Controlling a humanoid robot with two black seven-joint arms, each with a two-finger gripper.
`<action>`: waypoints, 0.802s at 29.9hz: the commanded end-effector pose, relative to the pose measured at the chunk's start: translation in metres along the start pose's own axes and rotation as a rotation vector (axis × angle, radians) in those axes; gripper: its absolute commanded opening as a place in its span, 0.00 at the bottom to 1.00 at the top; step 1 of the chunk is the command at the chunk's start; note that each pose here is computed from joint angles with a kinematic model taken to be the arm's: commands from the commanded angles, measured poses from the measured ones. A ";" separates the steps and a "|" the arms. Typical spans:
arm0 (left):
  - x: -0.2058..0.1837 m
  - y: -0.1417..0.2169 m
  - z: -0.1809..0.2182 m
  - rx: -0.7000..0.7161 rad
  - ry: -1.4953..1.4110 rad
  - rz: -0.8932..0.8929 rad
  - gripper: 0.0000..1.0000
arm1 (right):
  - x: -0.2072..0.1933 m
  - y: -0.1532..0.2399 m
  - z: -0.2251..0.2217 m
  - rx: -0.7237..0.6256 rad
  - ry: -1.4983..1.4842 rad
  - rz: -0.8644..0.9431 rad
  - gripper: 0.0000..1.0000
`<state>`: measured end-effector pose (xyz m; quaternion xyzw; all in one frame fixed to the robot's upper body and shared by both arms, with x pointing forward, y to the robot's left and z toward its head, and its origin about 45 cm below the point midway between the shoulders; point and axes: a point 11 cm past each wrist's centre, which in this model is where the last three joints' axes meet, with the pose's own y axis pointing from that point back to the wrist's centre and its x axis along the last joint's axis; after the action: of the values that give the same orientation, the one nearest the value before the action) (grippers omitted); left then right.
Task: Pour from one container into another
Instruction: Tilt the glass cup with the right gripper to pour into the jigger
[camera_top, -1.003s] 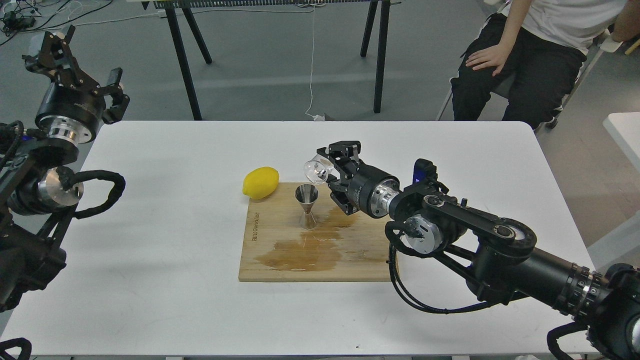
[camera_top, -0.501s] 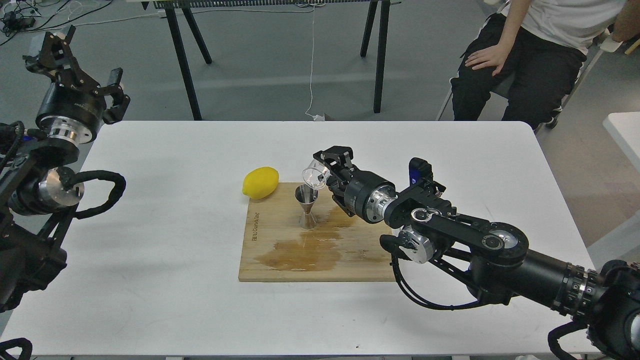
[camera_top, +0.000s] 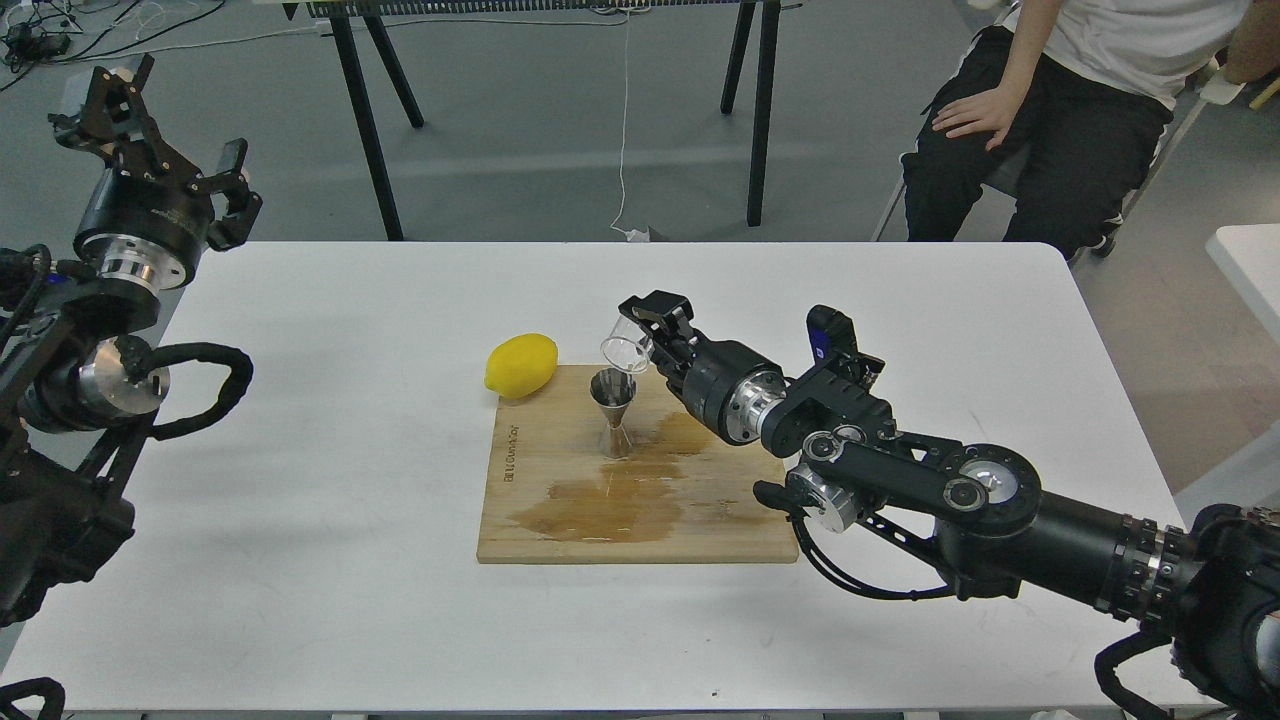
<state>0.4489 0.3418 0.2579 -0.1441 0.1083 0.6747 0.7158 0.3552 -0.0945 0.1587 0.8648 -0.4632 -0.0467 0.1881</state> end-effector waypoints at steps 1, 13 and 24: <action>0.001 0.000 0.000 0.000 -0.001 0.001 1.00 | 0.001 0.000 0.000 0.005 0.015 0.002 0.36; -0.001 0.000 -0.002 0.002 0.007 0.001 1.00 | 0.001 -0.002 -0.008 0.037 0.072 0.004 0.36; 0.000 0.000 -0.001 -0.004 0.009 0.004 1.00 | -0.002 -0.008 -0.010 0.059 0.249 -0.013 0.36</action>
<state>0.4487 0.3410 0.2568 -0.1469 0.1103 0.6754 0.7142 0.3604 -0.0874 0.1615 0.8717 -0.4341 0.0634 0.2184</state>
